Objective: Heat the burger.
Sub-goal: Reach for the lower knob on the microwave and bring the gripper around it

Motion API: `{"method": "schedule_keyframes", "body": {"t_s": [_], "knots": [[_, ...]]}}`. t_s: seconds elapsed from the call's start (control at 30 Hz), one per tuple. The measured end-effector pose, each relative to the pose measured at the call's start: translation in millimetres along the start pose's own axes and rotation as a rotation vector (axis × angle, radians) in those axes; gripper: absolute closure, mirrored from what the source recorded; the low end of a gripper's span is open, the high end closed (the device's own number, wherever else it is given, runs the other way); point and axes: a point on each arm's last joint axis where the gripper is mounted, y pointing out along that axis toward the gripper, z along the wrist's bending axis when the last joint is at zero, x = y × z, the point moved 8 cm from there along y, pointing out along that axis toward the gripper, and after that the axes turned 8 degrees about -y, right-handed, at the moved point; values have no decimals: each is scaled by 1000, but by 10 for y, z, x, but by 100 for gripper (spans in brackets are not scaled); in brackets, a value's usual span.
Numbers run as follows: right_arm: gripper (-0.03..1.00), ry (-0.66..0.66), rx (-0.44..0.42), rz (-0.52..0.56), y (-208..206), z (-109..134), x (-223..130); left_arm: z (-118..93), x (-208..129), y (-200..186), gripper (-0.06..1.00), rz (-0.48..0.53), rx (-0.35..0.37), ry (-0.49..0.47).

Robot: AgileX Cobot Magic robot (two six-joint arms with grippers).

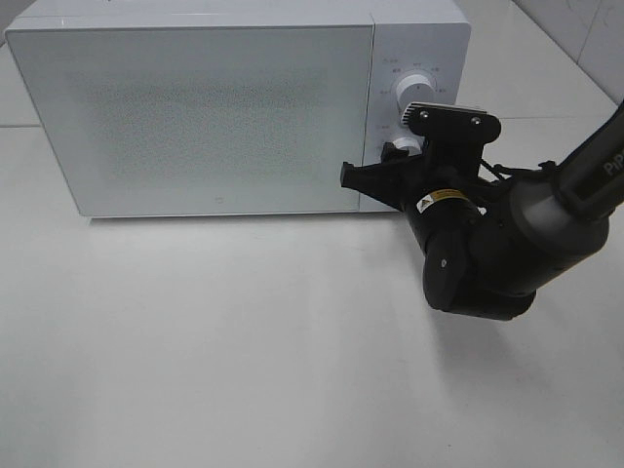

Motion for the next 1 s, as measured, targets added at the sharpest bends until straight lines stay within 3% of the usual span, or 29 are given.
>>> {"method": "schedule_keyframes", "body": {"t_s": [0.37, 0.73, 0.97, 1.0], "knots": [[55, 418, 25, 2, -11, 23, -4, 0, 0, 0, -5, 0, 0, 0], [54, 1043, 40, 13, -24, 35, -9, 0, 0, 0, -5, 0, 0, 0], [54, 1283, 42, 16, -24, 36, -4, 0, 0, 0, -5, 0, 0, 0], [54, 1363, 41, 18, -24, 36, -4, 0, 0, 0, -5, 0, 0, 0]]}}
